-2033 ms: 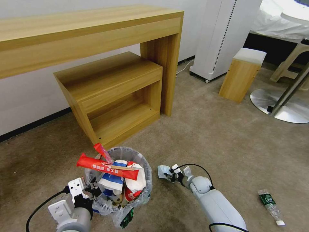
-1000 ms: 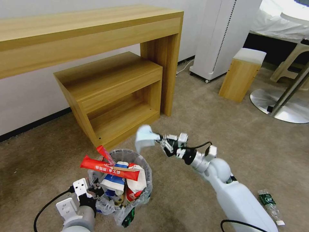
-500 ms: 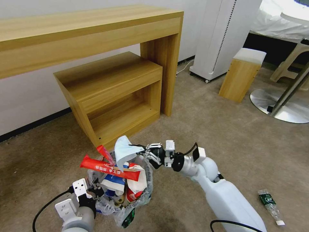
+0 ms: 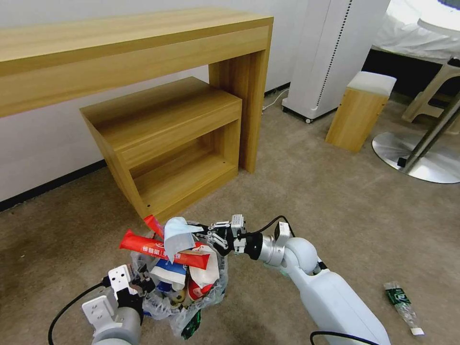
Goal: Pick up the trash bin and place the garbage on the floor into it.
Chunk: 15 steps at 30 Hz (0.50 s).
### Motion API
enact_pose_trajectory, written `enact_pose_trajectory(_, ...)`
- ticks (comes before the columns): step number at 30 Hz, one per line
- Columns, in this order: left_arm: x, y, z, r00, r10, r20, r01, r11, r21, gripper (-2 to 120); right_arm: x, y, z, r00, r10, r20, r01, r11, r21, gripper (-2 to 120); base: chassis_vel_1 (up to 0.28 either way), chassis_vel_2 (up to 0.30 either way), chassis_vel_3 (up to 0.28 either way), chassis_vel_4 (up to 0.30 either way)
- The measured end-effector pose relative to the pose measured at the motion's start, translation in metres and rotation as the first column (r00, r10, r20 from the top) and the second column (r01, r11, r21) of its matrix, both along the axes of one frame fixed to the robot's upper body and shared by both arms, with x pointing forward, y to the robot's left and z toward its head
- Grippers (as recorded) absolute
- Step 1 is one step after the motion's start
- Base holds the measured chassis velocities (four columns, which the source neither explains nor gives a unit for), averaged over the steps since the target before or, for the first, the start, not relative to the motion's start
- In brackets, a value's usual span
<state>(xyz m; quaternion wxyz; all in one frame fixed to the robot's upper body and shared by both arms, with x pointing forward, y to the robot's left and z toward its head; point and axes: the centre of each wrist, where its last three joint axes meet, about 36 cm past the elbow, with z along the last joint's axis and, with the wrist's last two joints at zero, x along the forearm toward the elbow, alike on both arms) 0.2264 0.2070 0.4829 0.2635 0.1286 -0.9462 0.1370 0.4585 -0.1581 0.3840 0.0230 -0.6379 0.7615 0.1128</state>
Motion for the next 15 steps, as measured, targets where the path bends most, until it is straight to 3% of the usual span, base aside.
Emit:
enact_pose_trajectory(7,-0.001,-0.0001,0.0002,1.0,-0.002,-0.002,0.002,1.0,0.0,0,-0.0037,-0.0029,-0.0067,0.999,-0.034,-0.018,0.033,0.999,-0.039,0,0.0,0.0,0.0,0.0)
enact_pose_trajectory(15,-0.0015,-0.0005,0.0009,1.0,-0.002,0.0,0.002,1.0,-0.001,0,-0.0073,-0.0089,-0.0007,1.0,-0.029,0.009,0.03,0.997,-0.065,30,0.0,0.0,0.0,0.0)
